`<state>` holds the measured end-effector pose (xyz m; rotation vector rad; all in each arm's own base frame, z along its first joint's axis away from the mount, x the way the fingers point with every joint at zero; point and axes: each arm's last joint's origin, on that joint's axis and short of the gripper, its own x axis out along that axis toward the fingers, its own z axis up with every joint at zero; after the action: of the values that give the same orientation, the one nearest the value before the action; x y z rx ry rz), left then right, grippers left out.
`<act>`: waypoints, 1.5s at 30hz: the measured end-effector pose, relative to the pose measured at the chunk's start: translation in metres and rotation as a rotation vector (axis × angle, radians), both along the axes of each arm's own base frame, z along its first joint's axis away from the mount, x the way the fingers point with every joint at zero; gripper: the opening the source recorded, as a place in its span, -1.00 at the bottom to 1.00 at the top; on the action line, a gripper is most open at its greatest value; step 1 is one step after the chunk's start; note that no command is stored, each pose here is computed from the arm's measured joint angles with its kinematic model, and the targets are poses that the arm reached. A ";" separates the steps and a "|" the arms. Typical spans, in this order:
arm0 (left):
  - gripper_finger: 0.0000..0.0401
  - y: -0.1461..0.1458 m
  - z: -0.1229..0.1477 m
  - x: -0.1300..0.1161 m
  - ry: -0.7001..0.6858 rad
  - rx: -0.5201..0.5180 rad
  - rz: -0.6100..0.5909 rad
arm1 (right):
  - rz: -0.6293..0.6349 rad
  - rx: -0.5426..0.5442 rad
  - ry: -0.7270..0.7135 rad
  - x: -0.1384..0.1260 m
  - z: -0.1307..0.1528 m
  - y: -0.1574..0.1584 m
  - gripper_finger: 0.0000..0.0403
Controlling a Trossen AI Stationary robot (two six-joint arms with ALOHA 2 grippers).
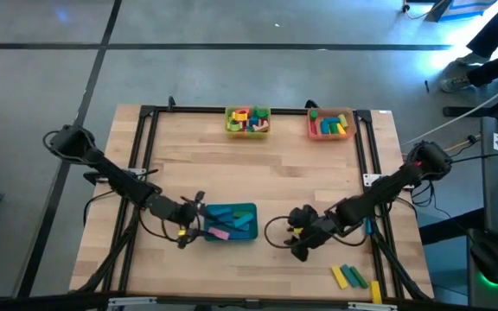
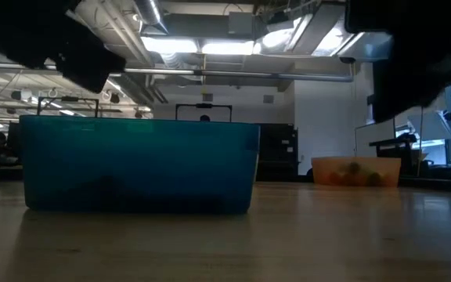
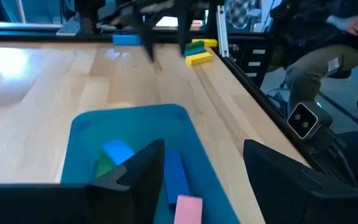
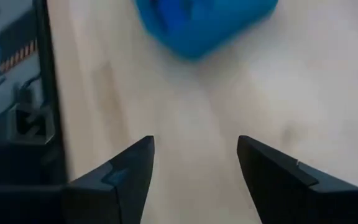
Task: Sort blocks by size
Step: Put the yellow rectangular block into the blue bin
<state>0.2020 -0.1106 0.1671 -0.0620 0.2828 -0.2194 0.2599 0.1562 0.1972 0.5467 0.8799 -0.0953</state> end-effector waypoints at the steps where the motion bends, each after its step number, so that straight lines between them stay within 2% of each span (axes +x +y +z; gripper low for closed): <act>1: 0.01 0.001 -0.002 -0.002 -0.001 -0.007 0.002 | 0.000 0.043 0.055 0.000 0.006 0.002 0.16; 4: 0.01 0.003 -0.006 -0.005 0.005 -0.019 0.006 | -0.035 0.147 0.203 -0.002 0.021 0.005 0.16; 9: 0.01 0.002 -0.008 -0.006 0.011 -0.020 0.001 | -0.138 0.342 0.356 -0.015 0.033 0.026 0.16; 14: 0.01 -0.001 -0.009 -0.008 0.018 -0.009 -0.017 | -0.306 0.495 0.549 -0.039 0.024 0.053 0.16; 18: 0.01 -0.001 -0.010 -0.009 0.033 0.001 -0.021 | -0.377 0.533 0.705 -0.058 0.010 0.077 0.16; 24: 0.01 -0.001 -0.010 -0.009 0.022 0.014 -0.025 | -0.431 0.505 0.802 -0.073 -0.009 0.097 0.16; 36: 0.01 -0.001 -0.009 -0.009 0.019 0.010 -0.024 | -0.502 0.332 0.787 -0.069 -0.042 0.098 0.16; 40: 0.01 -0.001 -0.009 -0.009 0.019 0.010 -0.024 | -0.522 0.313 0.714 -0.059 -0.041 0.089 0.16; 45: 0.01 -0.001 -0.009 -0.009 0.017 0.008 -0.020 | -0.533 0.203 0.638 -0.038 -0.042 0.062 0.16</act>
<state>0.1935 -0.1120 0.1582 -0.0532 0.3018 -0.2374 0.2214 0.2182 0.1552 0.9594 1.3503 -0.7013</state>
